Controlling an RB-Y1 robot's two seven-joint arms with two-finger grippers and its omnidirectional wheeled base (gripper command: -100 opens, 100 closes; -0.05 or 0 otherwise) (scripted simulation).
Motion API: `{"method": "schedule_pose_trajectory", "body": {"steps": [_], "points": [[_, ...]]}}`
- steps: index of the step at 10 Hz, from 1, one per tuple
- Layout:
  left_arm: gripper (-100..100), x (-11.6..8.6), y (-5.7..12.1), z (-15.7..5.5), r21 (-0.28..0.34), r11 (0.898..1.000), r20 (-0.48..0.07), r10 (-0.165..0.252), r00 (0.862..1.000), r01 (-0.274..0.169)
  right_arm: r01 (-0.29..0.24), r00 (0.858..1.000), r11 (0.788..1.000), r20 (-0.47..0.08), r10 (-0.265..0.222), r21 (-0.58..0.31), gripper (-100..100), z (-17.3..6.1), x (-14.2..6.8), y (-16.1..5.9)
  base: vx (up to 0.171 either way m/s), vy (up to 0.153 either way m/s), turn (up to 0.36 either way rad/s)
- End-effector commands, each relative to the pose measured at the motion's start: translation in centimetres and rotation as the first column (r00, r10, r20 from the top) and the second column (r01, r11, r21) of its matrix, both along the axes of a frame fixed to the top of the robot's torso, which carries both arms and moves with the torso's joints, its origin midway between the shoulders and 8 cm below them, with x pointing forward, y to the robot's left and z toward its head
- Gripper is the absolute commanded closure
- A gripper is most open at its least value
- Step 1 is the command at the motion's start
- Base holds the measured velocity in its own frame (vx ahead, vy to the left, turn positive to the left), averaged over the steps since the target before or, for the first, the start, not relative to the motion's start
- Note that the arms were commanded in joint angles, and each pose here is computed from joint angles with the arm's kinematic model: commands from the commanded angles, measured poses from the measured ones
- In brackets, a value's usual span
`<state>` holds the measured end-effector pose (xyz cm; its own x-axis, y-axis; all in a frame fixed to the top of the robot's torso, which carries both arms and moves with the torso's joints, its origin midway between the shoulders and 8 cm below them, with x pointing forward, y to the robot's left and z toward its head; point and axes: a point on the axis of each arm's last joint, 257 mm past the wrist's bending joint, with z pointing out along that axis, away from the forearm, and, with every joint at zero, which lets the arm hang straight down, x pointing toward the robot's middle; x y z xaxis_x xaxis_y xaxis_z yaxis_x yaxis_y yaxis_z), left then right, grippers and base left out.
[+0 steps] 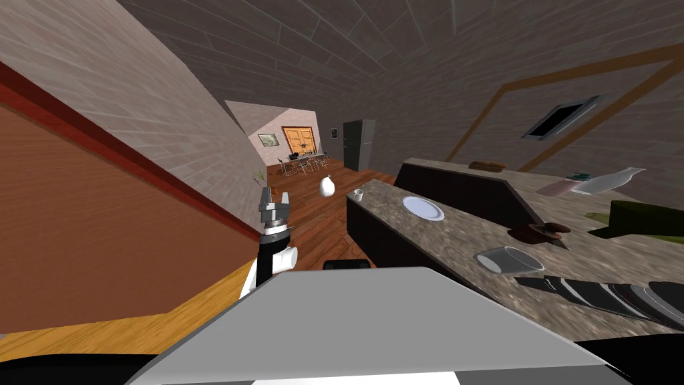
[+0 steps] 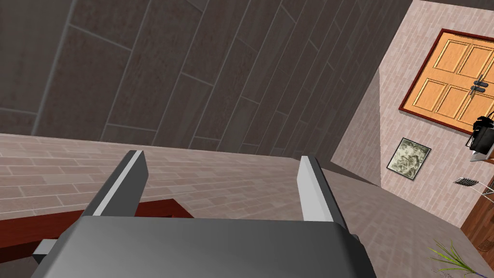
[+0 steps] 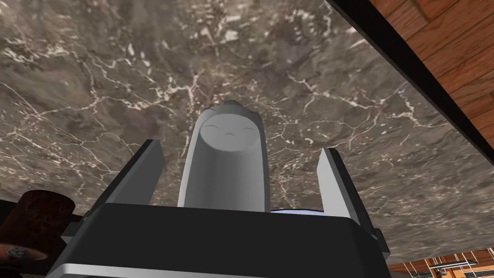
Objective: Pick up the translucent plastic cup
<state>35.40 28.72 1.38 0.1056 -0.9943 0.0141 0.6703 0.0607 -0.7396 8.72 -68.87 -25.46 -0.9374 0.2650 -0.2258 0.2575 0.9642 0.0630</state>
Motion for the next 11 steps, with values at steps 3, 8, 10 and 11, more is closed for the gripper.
{"method": "schedule_pose_trajectory", "body": {"steps": [3,8,10,11], "points": [[0,0.0,0.0,0.0,0.0,1.0,0.0,0.0,1.0,0.0,-0.013,1.0,0.999,0.011,0.014,-0.037,-100,1.8,1.1,-1.4,0.0,-0.027,0.115],[0,0.0,0.0,0.0,0.0,1.0,0.0,0.0,1.0,0.0,0.016,1.0,0.999,0.015,-0.016,-0.041,-100,0.8,0.4,-2.6,-0.019,0.011,0.067],[0,0.0,0.0,0.0,0.0,1.0,0.0,0.0,1.0,0.0,0.03,0.999,0.999,0.015,-0.029,-0.042,-100,0.4,0.0,-3.0,-0.024,0.016,0.071],[0,0.0,0.0,0.0,0.0,1.0,0.0,0.0,1.0,0.0,0.045,0.999,0.998,0.014,-0.044,-0.042,-100,-0.1,-0.5,-3.4,-0.032,0.024,0.128]]}}
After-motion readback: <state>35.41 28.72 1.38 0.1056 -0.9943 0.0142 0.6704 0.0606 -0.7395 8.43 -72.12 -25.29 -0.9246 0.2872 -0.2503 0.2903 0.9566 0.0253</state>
